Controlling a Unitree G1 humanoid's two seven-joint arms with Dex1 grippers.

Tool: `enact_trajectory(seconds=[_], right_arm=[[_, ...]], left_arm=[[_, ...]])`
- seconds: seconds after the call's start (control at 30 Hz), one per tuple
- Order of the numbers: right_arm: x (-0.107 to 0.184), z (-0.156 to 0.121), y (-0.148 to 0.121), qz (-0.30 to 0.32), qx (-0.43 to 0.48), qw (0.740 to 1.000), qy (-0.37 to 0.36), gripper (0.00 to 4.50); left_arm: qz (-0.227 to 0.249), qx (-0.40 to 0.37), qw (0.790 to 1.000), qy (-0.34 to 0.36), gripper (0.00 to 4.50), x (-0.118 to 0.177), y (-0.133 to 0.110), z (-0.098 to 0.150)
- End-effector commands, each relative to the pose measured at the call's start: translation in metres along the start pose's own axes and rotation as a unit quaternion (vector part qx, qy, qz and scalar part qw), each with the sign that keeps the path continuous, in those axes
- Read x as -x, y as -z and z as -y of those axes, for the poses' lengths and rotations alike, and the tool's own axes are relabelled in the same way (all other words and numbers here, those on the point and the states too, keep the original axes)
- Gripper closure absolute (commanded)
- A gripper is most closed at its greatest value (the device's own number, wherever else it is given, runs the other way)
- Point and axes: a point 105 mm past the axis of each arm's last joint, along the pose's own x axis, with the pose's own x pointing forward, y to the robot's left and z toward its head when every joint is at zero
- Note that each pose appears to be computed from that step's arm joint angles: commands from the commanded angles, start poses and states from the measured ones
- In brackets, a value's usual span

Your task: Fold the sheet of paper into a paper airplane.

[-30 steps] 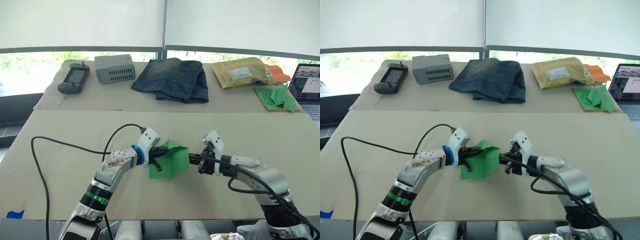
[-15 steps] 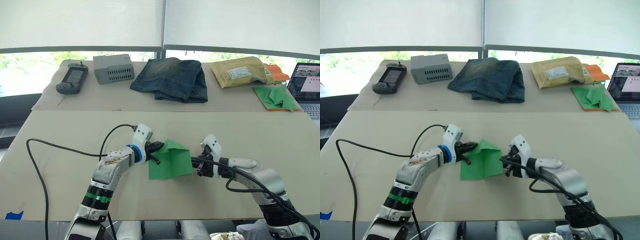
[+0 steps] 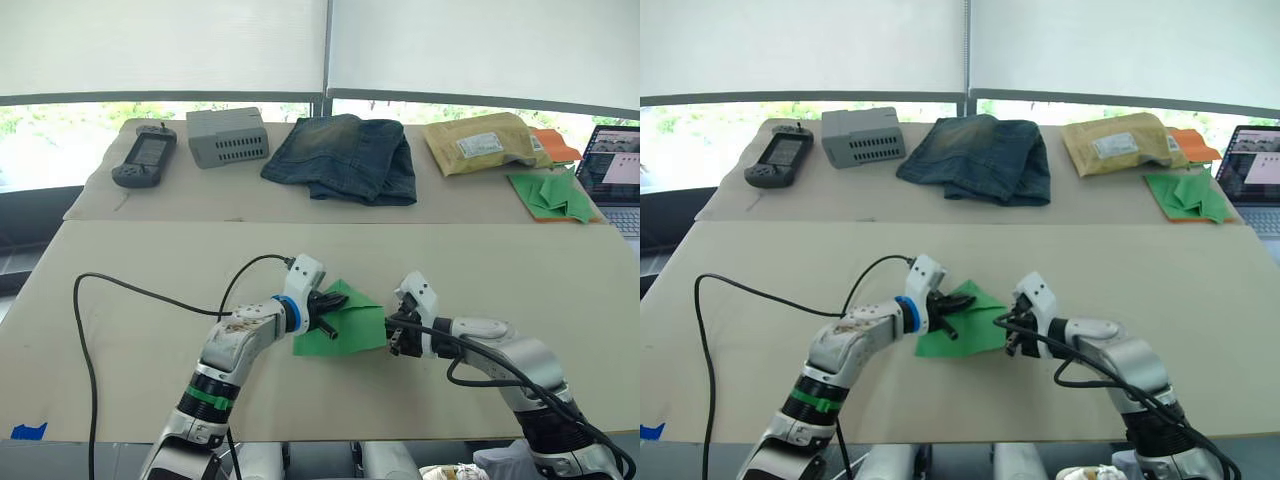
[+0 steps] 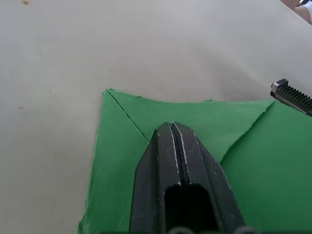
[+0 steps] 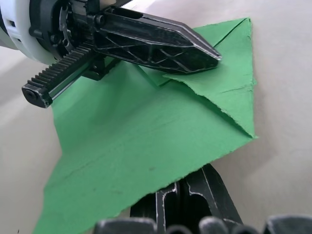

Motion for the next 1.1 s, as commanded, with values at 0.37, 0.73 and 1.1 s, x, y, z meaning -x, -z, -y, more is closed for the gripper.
enact_trajectory(seconds=[0.37,0.73,1.1], right_arm=[[-0.014,-0.023,-0.036,0.061,0.034,0.996,-0.05,4.5],[-0.029,-0.022,-0.037,0.05,0.057,0.995,-0.066,4.5],[-0.039,-0.008,-0.046,0.062,0.054,0.995,-0.05,4.5]], left_arm=[[-0.025,-0.006,0.999,-0.035,4.48,0.018,-0.002,-0.017],[-0.041,-0.001,0.999,-0.02,4.48,0.027,0.003,-0.01],[-0.045,0.01,0.999,0.015,4.48,0.021,0.008,0.012]])
